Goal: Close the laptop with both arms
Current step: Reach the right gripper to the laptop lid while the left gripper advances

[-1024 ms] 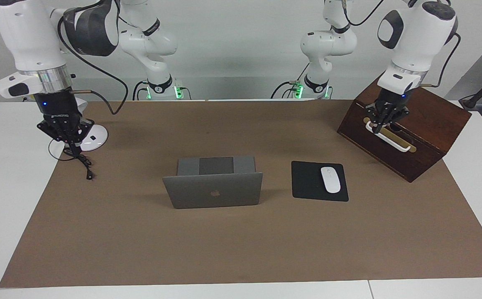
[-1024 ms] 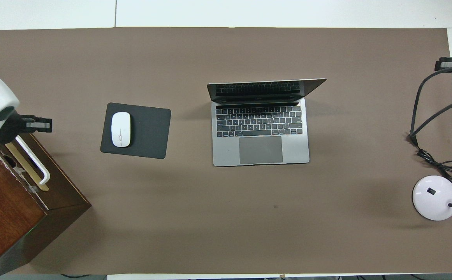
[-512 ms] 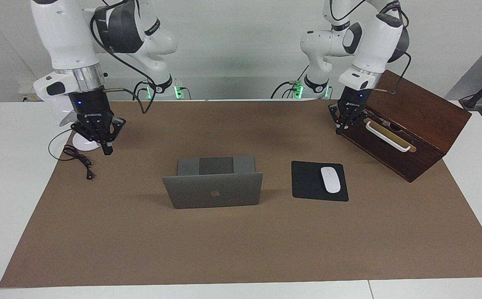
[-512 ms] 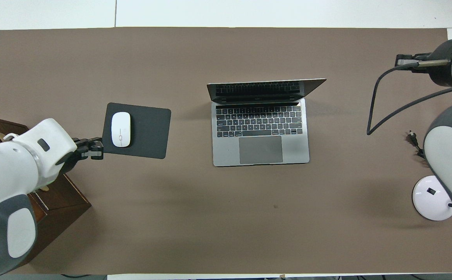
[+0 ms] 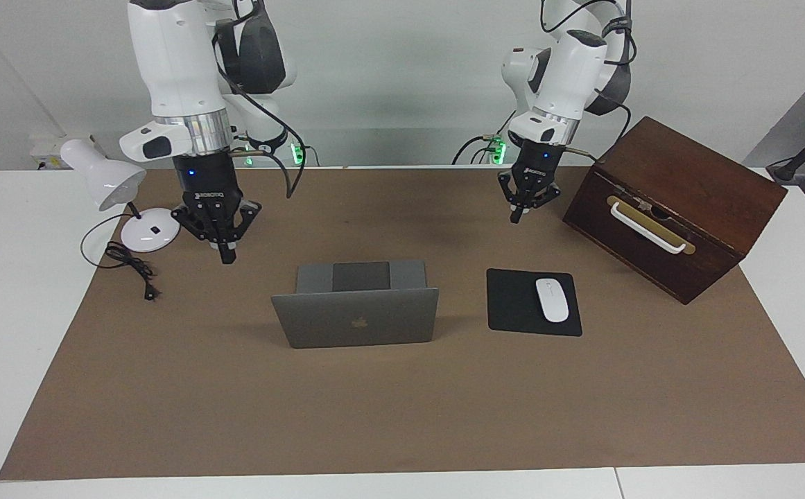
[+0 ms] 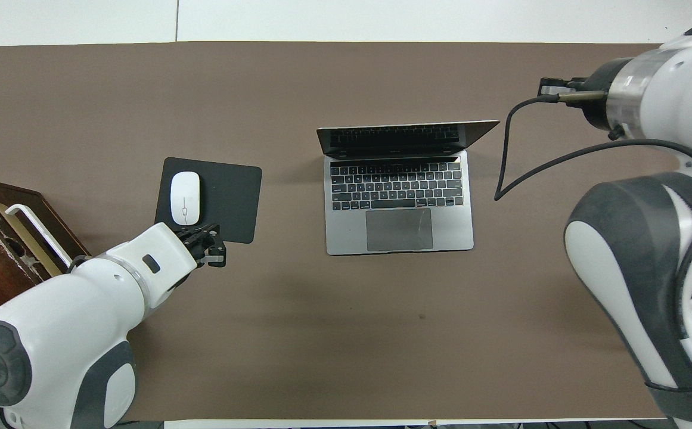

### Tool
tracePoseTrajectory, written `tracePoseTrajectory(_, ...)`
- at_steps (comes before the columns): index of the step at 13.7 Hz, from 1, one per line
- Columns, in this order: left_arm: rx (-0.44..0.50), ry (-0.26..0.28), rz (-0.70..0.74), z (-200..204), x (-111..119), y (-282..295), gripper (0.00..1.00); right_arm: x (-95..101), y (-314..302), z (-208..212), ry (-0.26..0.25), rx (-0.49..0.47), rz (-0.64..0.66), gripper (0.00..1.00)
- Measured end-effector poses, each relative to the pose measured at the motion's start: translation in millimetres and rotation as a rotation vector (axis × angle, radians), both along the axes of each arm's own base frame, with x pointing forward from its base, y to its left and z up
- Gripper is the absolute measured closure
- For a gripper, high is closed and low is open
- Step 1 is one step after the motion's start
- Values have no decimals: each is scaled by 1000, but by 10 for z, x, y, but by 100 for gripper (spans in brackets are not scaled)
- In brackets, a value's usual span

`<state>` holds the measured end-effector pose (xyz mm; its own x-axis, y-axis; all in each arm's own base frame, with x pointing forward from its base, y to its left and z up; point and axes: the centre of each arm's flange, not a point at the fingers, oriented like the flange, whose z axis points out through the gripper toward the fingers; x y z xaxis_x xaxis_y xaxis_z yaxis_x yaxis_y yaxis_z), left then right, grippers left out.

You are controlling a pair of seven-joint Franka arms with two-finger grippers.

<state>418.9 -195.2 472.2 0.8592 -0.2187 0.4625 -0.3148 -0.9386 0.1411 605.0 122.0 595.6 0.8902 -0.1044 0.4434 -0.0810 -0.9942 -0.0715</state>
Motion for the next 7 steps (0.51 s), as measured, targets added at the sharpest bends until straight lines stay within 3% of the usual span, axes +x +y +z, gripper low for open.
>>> tracePoseTrajectory(4, -33, -106, -52, -278, -197, -255, 99, -40, 625, -145, -34, 2, -34, 99)
tracePoseTrajectory(7, -48, -157, -99, -567, -281, -516, 99, -55, 881, -244, -46, -7, -6, 99)
